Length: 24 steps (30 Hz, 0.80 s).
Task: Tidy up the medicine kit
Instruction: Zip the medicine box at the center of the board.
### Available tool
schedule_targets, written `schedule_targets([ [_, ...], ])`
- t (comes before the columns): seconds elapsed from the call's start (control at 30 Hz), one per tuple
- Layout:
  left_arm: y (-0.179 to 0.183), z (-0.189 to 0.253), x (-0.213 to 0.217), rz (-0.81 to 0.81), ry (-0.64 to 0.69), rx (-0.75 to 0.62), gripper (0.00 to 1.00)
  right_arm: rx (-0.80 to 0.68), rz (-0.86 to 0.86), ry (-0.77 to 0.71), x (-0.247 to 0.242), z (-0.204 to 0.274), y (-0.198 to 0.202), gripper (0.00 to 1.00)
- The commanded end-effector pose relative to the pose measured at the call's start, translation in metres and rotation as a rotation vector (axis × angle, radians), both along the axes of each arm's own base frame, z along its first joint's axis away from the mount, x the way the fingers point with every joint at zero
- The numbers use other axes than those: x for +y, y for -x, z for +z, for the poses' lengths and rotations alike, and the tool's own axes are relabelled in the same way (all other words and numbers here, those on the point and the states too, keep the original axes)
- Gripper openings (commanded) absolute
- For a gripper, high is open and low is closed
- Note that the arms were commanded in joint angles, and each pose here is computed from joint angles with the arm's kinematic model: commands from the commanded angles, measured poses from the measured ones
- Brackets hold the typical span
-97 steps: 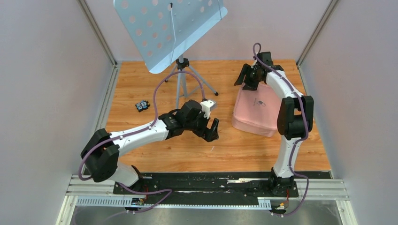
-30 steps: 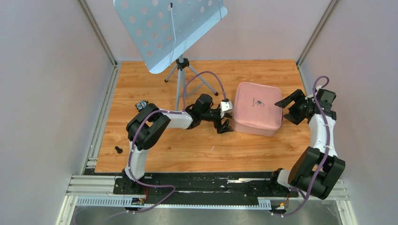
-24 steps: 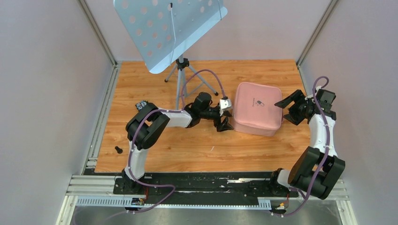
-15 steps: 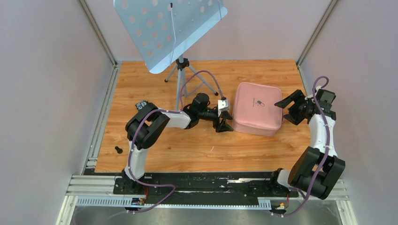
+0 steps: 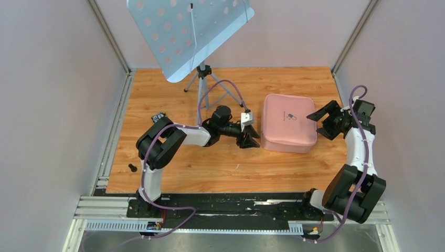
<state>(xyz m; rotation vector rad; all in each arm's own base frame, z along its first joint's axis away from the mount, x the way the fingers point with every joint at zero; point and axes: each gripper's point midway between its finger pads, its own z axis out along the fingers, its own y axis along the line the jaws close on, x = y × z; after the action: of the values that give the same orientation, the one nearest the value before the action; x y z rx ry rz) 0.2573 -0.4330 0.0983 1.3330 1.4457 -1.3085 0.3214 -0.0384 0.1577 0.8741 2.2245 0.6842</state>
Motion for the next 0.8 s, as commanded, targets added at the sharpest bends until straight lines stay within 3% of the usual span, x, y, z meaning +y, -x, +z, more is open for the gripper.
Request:
schedule_targets([
  [0.0,0.003,0.041,-0.004,-0.024,0.101,-0.059,0.59,-0.054,0.006,0.020,-0.001,0.009,-0.007,0.75],
  [0.27,-0.011,0.037,-0.010,0.049,0.111,-0.024,0.60,-0.058,0.009,0.024,-0.001,0.009,-0.006,0.75],
  [0.57,-0.036,0.021,-0.005,0.156,-0.006,-0.093,0.65,-0.058,0.012,0.024,0.000,0.009,-0.005,0.75],
  [0.77,-0.049,0.013,-0.010,0.183,-0.016,-0.125,0.69,-0.060,0.012,0.025,0.001,0.010,-0.004,0.75],
])
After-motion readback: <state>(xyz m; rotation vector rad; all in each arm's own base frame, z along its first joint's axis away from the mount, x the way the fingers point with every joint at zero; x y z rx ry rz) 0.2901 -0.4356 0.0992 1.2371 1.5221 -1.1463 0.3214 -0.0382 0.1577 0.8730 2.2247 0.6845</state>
